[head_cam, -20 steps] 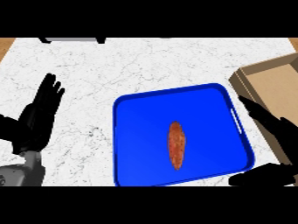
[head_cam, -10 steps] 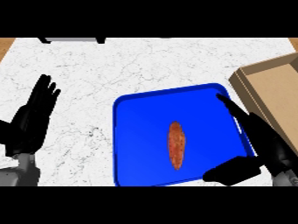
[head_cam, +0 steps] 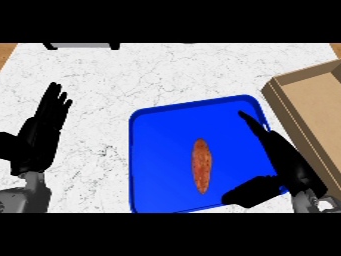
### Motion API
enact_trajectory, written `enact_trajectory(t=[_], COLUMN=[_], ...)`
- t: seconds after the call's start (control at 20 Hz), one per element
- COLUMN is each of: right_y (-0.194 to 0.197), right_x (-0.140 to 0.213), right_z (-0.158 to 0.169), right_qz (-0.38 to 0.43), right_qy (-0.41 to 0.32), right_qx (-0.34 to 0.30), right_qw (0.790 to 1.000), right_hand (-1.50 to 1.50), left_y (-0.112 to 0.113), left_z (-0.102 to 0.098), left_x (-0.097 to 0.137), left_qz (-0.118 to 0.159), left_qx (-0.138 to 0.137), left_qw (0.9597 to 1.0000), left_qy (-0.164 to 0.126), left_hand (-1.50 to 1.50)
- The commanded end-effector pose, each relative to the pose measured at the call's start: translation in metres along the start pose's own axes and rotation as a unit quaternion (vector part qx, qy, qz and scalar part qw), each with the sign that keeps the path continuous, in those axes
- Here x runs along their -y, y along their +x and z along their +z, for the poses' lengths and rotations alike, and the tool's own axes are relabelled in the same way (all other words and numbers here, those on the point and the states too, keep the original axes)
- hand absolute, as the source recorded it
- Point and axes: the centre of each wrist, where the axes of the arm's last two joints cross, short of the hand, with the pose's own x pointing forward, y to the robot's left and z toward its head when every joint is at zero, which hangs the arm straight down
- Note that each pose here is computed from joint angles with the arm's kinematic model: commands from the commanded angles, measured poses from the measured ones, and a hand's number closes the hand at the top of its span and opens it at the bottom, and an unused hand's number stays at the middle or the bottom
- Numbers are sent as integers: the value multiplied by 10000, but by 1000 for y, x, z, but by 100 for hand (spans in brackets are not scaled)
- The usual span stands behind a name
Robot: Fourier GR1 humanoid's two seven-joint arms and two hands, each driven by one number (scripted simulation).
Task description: Pick the sweet potato from the tray and place it in the cardboard box
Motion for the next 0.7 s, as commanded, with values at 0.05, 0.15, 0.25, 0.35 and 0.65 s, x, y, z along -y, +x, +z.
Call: enact_trajectory(t=[0.05,0.15,0.25,0.35,0.65], right_y=[7,8,-30,17,1], right_x=[8,-16,-36,-33,-36], right_z=[-4,-8,-20,-14,-33], right_qz=[-23,29,-15,-48,30], right_qy=[-121,-122,-39,-12,144], right_qx=[44,-2,-10,-101,-153], right_qw=[9999,9999,10000,9999,9998], right_hand=[-150,-150,-150,-150,-150], left_y=[19,7,-22,2,11], left_z=[19,5,-1,2,-6], left_x=[-13,-12,-4,-12,7], left_qz=[-24,-38,61,3,-5], left_qx=[23,85,64,54,52], left_qw=[10000,9999,10000,9999,10000], left_qy=[-82,86,-40,-101,-4], left_hand=[0,0,0,0,0])
